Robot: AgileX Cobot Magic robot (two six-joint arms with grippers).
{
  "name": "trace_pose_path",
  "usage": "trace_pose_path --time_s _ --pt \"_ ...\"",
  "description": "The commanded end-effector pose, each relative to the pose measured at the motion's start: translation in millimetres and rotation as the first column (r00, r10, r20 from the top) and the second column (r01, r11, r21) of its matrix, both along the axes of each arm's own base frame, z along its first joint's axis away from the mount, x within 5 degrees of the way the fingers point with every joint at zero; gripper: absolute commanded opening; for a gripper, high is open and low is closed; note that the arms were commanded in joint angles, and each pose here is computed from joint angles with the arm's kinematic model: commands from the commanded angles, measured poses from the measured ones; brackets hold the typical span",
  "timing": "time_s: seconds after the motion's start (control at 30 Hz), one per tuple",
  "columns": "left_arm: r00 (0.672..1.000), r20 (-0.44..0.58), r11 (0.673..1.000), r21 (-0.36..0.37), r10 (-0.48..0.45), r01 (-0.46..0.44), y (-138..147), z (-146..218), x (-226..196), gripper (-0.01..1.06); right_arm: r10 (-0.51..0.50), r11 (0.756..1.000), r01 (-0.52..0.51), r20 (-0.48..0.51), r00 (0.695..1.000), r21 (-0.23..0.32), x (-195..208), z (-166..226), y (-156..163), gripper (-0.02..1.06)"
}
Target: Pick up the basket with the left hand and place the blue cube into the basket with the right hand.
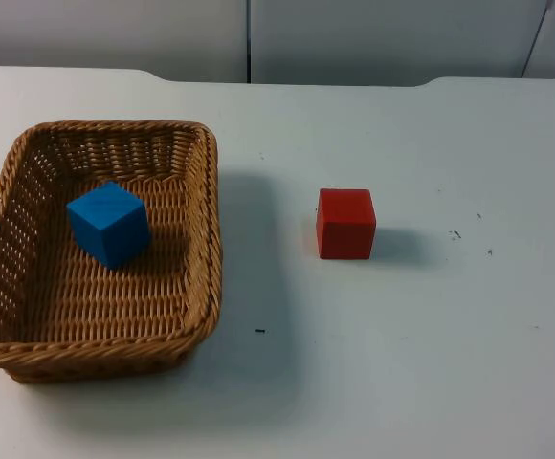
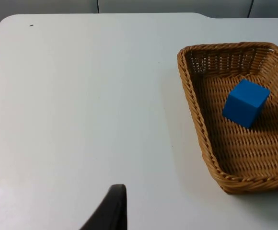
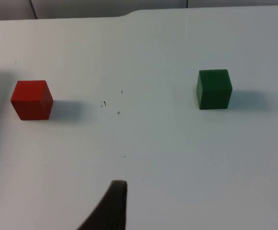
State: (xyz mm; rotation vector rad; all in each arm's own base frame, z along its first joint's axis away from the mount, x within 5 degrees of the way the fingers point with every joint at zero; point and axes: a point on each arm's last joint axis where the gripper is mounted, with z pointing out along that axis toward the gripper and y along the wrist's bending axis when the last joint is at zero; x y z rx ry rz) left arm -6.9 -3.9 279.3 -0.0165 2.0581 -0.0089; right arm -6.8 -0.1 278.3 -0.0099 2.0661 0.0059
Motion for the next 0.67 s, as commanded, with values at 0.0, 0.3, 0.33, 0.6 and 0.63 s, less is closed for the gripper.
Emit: trace_pose_path --time_s 0.0,0.3,0.33,0.6,0.63 --pt "1.0 0.008 1.0 -0.006 -0.008 0.008 -0.3 -0.4 0.2 1.05 -0.01 1.0 0.01 0.011 1.0 0.0 0.1 -0.3 0.1 1.05" --pt "1.0 0.008 1.0 -0.006 -0.008 0.008 -0.3 -0.4 0.2 1.05 -0.076 0.997 0.076 0.011 0.997 0.0 0.2 -0.3 0.5 1.05" --pt "1.0 0.008 1.0 -0.006 -0.008 0.008 -0.3 -0.4 0.2 1.05 -0.076 0.997 0.076 0.011 0.997 0.0 0.2 -0.3 0.5 1.05" --pt "1.0 0.008 1.0 -0.006 -0.008 0.008 -0.3 -0.4 0.2 1.05 -0.047 0.999 0.047 0.011 0.999 0.0 0.2 -0.3 0.3 1.05" --pt "1.0 0.008 1.0 -0.006 -0.008 0.008 -0.3 -0.4 0.2 1.05 -0.035 0.999 0.035 0.011 0.999 0.0 0.2 -0.3 0.2 1.05"
